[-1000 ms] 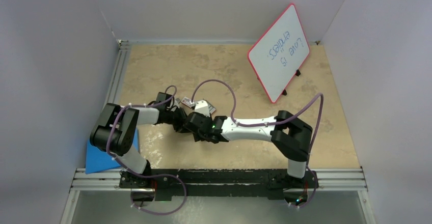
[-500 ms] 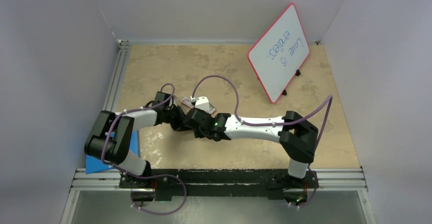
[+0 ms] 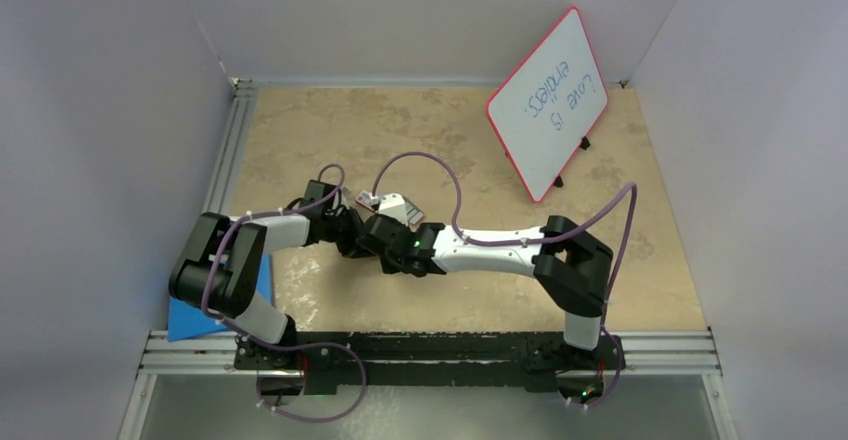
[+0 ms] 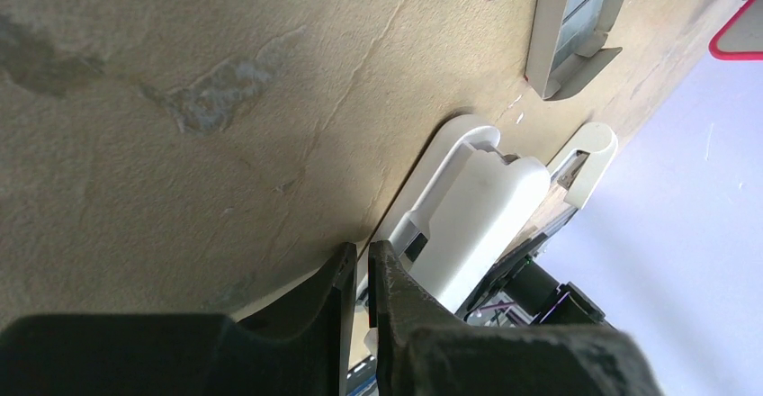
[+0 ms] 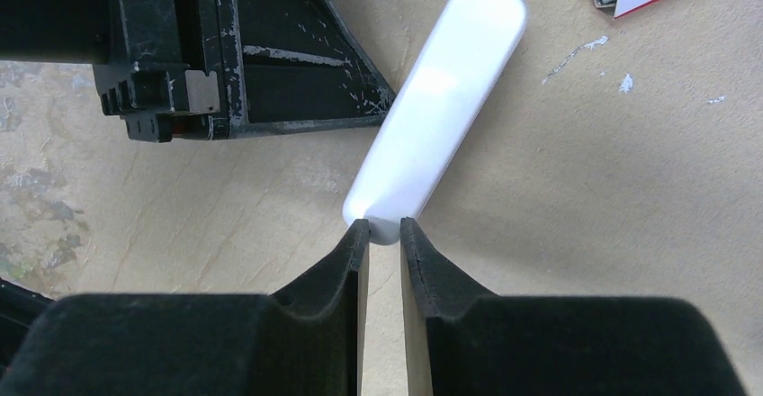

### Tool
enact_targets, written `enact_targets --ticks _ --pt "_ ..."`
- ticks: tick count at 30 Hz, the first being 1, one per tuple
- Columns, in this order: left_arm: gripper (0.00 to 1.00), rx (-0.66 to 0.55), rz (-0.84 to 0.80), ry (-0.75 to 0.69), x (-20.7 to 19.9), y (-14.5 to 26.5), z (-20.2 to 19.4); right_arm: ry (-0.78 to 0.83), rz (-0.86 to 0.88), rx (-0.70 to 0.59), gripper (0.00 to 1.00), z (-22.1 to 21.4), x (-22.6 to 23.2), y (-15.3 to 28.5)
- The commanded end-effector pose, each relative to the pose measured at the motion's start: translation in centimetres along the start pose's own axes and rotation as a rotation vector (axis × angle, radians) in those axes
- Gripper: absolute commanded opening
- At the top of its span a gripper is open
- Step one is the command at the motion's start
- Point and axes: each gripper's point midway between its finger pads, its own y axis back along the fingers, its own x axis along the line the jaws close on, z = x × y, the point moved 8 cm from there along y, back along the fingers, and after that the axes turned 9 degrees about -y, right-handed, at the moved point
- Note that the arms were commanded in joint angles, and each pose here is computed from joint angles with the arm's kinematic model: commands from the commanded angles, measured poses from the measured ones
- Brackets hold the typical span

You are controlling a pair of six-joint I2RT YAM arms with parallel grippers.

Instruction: Load the staples into the stapler

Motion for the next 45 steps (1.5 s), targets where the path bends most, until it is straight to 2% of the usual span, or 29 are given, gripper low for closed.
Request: enact_targets --ticks 1,4,8,12,20,23,27,31,38,41,45 --pt "0.11 -0.018 0.067 -0.015 0.9 -0.2 0.0 0.014 -0.041 0.069 0.19 -1.3 -1.0 -1.0" --pt "0.11 -0.046 0.073 -0.026 0.3 0.5 0.4 -0.017 -0.027 -0.011 0.21 0.9 -0.4 0.5" --pt "0.12 -0.091 0.095 -0.052 -0.5 1.5 1.0 -0.097 0.005 -0.140 0.29 4.1 -0.1 3.3" --pt "0.14 -0.155 0.163 -0.062 -1.0 3.1 1.4 -0.155 0.035 -0.213 0.37 5.7 -0.4 5.0" --pt "0.18 -0.321 0.170 -0.173 -4.6 8.7 2.2 -0.238 0.045 -0.339 0.39 7.5 -2.1 7.9" --pt "0.24 -0.445 0.178 -0.301 -6.1 12.6 1.9 -0.295 0.040 -0.423 0.39 8.2 -3.6 10.1" --pt "0.49 -0.612 0.114 -0.605 -8.5 18.1 0.7 -0.334 0.037 -0.553 0.42 9.0 -6.7 13.9" --pt "0.63 -0.759 0.154 -0.736 -10.4 23.1 0.3 -0.340 -0.005 -0.622 0.47 9.8 -9.2 17.9" --pt "0.72 -0.980 0.244 -0.837 -12.7 29.6 0.0 -0.377 -0.065 -0.790 0.67 12.0 -13.3 25.2" --pt "0.75 -1.026 0.263 -0.828 -13.6 31.8 -0.5 -0.395 -0.082 -0.867 0.77 13.1 -14.8 28.6" --pt "0.77 -1.076 0.235 -0.825 -14.4 34.0 -1.6 -0.445 -0.072 -0.945 0.84 14.3 -16.3 32.3"
